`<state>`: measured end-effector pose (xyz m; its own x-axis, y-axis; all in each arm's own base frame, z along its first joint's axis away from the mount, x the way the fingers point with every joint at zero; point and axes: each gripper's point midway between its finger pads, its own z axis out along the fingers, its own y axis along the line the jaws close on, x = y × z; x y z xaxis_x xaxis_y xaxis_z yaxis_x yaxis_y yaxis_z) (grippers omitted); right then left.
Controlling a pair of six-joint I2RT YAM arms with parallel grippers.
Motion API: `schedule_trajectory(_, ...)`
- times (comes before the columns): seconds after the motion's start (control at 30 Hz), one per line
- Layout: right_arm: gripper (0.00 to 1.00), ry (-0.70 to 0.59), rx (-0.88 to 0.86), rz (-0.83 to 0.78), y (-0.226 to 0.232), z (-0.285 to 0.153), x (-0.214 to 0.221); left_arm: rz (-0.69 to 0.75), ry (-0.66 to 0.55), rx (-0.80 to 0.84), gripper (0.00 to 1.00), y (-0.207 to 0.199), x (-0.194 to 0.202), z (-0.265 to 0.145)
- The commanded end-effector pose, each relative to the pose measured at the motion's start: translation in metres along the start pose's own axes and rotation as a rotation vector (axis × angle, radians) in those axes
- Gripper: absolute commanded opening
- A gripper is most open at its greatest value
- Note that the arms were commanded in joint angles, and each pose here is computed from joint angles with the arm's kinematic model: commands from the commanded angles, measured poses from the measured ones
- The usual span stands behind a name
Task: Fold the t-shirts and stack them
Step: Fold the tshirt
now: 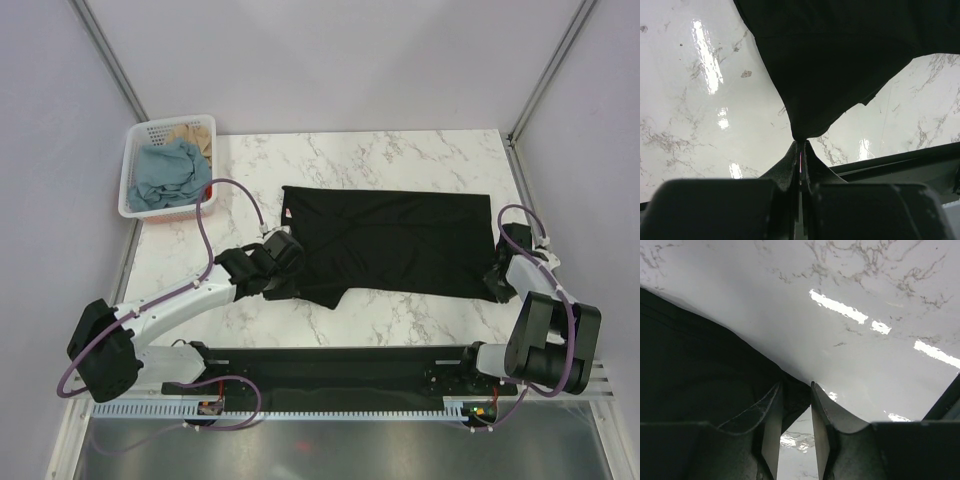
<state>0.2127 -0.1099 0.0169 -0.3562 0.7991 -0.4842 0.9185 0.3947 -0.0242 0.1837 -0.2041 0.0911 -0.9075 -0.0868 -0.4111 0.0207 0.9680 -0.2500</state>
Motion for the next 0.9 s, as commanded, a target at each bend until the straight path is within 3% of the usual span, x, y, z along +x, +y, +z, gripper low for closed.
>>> schedule_trajectory(0.0, 0.38, -0.002, 0.012, -0.011, -0.006, -0.007, -0.002, -0.015, -0.059, 0.039, 0.02, -0.013, -0.017, -0.013)
schedule_trajectory(0.37, 0.39, 0.084, 0.003, -0.007, -0.001, 0.004, 0.018, 0.014, -0.049, 0.048, 0.02, -0.013, -0.014, -0.013)
schedule_trajectory(0.5, 0.23, 0.036, 0.022, -0.018, -0.003, 0.006, 0.008, 0.005, -0.059, 0.049, 0.02, -0.014, -0.017, -0.015)
schedule_trajectory(0.53, 0.06, 0.027, 0.027, -0.031, -0.005, 0.005, 0.006, 0.002, -0.065, 0.050, 0.02, -0.015, -0.019, -0.015)
schedule_trajectory(0.57, 0.00, 0.014, 0.027, -0.034, -0.006, 0.003, 0.003, -0.001, -0.070, 0.052, 0.02, -0.016, -0.021, -0.016)
schedule_trajectory(0.87, 0.00, -0.027, -0.051, -0.069, 0.003, -0.025, -0.008, 0.048, -0.202, 0.029, 0.02, -0.021, -0.061, -0.041)
